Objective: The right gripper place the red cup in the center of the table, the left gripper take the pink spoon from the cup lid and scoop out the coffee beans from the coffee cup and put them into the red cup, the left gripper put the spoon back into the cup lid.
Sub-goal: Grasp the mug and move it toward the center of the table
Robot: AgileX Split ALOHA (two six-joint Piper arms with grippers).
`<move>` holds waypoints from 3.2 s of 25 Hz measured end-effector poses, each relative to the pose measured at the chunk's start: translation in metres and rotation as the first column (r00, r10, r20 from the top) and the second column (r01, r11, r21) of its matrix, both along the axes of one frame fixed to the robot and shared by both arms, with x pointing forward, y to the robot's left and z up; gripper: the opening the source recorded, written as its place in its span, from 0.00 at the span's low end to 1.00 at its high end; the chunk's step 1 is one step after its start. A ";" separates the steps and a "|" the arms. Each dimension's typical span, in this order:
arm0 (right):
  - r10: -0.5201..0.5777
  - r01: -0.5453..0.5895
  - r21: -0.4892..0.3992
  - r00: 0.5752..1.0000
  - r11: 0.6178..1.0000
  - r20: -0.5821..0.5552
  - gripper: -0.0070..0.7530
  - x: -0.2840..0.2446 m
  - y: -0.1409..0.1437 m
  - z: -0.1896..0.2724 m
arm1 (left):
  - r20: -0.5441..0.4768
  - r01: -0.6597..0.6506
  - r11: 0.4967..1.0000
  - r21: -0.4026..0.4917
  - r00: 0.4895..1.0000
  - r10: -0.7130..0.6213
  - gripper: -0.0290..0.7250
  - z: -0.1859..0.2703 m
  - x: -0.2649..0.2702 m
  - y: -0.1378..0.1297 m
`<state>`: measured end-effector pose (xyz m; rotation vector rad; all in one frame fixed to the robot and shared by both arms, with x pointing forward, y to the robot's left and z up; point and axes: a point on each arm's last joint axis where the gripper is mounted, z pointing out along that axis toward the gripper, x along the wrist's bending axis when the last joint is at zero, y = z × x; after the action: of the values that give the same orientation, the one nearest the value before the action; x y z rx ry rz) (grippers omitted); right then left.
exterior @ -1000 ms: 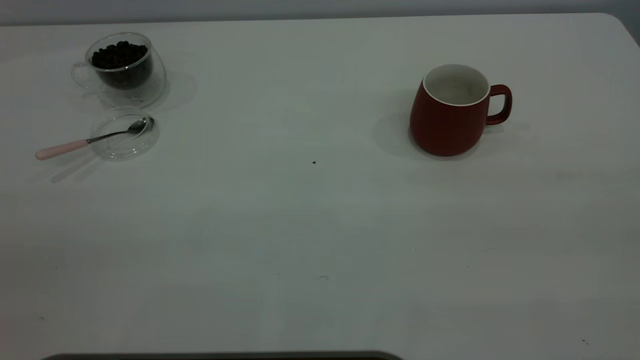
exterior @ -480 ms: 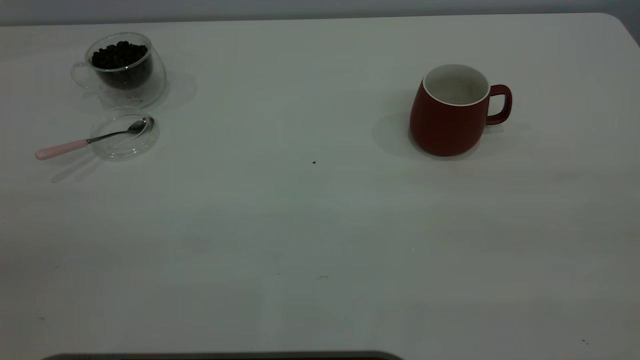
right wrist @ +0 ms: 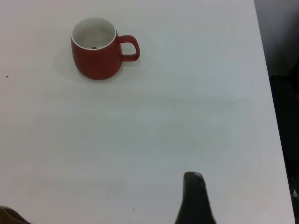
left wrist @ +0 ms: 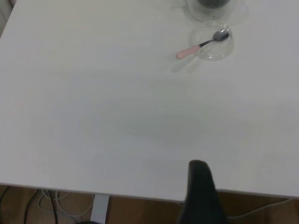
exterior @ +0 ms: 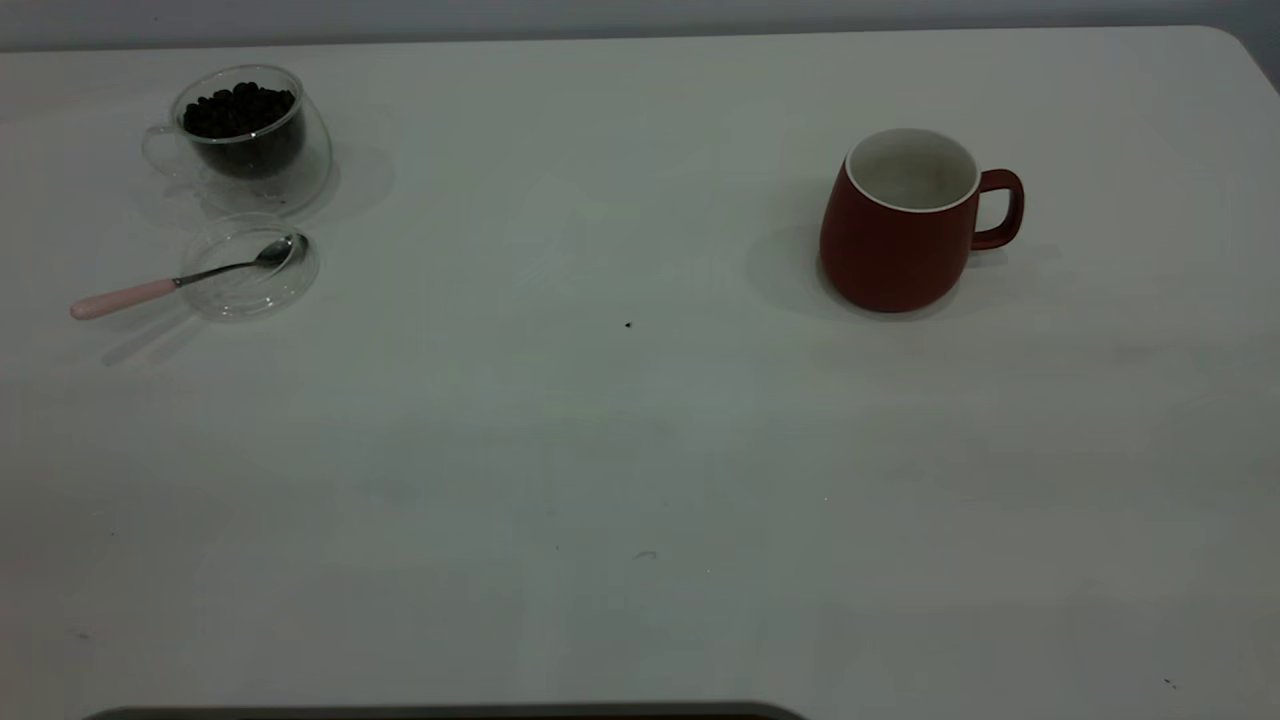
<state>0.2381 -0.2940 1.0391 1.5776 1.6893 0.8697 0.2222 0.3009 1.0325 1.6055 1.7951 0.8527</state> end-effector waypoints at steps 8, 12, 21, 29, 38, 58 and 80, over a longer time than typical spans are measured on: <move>0.008 -0.008 -0.002 1.000 1.000 0.004 0.78 0.003 0.000 0.008 | 0.000 0.001 1.000 0.001 1.000 -0.001 0.82 0.000 0.000 0.000; 0.067 -0.068 -0.023 0.997 0.997 -0.036 0.78 0.027 0.003 0.040 | 0.000 0.001 1.000 0.001 1.000 -0.001 0.82 0.000 0.000 0.000; 0.271 -0.330 -0.245 0.930 0.912 -0.248 0.78 0.163 0.000 0.043 | 0.000 0.001 1.000 0.001 1.000 -0.001 0.82 0.000 0.000 0.000; 0.438 -0.594 -0.384 0.794 0.707 -0.422 0.78 0.250 -0.003 -0.029 | 0.000 0.001 1.000 0.001 1.000 -0.001 0.82 0.000 0.000 0.000; 0.504 -0.736 -0.313 0.652 0.600 -0.567 0.78 0.312 0.006 -0.114 | 0.000 0.001 1.000 0.001 1.000 -0.001 0.82 0.000 0.000 0.000; 0.590 -0.861 -0.221 0.481 0.458 -0.649 0.78 0.404 0.073 -0.232 | 0.000 0.000 1.000 0.000 1.000 0.000 0.82 0.000 0.000 0.000; 0.700 -0.851 -0.348 0.523 0.394 -0.487 0.78 0.394 0.184 -0.231 | 0.000 0.001 1.000 0.001 1.000 -0.001 0.82 0.000 0.000 0.000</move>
<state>0.6324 -0.1100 0.8083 0.3994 2.6645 0.4596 0.2222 0.3009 1.0325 1.6068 1.7943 0.8533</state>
